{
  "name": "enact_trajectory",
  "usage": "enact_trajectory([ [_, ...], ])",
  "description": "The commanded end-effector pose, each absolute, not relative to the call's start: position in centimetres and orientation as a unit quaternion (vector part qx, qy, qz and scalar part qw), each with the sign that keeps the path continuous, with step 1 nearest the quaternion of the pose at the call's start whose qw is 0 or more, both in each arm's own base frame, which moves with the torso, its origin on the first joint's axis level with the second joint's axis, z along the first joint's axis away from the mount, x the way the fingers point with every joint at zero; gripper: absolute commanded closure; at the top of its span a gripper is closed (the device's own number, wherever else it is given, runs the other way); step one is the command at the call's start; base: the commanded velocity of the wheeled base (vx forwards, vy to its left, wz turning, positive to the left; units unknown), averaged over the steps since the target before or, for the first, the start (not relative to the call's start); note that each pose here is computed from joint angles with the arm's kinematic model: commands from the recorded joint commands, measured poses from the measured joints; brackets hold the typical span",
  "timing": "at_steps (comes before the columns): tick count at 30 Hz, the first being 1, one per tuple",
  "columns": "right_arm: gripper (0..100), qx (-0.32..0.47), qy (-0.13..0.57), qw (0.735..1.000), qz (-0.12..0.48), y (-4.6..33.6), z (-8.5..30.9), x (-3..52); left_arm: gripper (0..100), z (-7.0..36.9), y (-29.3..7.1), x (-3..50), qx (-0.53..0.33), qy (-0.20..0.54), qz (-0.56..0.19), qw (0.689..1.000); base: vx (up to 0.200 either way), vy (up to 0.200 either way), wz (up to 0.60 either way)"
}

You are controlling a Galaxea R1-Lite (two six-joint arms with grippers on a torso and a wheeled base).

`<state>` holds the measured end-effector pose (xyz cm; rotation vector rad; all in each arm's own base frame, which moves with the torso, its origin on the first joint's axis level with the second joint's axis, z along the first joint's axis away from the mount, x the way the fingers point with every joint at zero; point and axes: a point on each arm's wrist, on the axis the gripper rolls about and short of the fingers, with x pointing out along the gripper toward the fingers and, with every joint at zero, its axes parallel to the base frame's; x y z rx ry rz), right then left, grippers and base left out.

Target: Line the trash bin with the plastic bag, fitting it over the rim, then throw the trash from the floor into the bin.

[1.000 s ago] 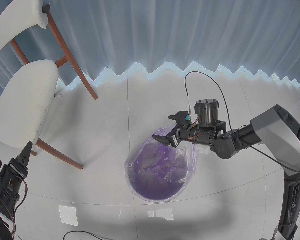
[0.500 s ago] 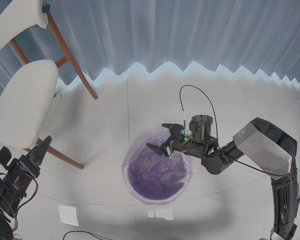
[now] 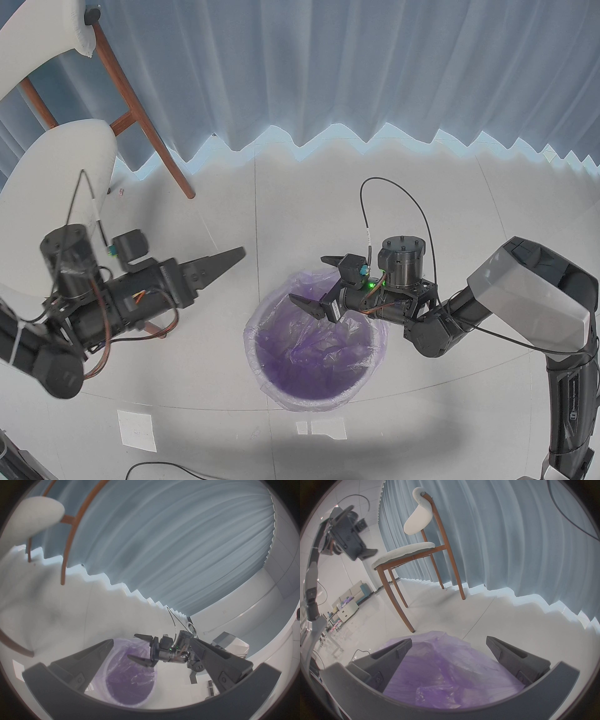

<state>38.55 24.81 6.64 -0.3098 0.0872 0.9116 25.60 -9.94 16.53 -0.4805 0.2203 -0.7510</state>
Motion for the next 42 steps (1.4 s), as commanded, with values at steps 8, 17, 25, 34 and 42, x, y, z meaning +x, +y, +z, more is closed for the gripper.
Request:
enact_trajectory([
  [8,0,-0.114,0.049,0.886,0.447,24.4,7.3,36.0,0,8.9,-15.5,34.1,-0.228,0.238,-0.379,0.865,0.000,0.000,0.00],
  [17,0,-0.109,0.043,0.884,0.452,24.5,7.0,35.2,0,7.0,-16.7,37.3,-0.228,0.229,-0.354,0.878,0.000,0.000,0.00],
  [25,0,-0.103,0.032,0.880,0.463,25.4,7.6,34.5,0,6.3,-17.4,39.3,-0.224,0.215,-0.343,0.886,0.000,0.000,0.00],
  [34,0,-0.102,0.030,0.878,0.467,25.9,7.6,34.3,0,5.2,-17.3,39.7,-0.193,0.222,-0.343,0.892,0.000,0.000,0.00],
  [42,0,-0.102,0.030,0.878,0.467,25.7,7.7,34.3,0,3.3,-17.1,40.8,-0.167,0.226,-0.333,0.900,0.000,0.000,0.00],
])
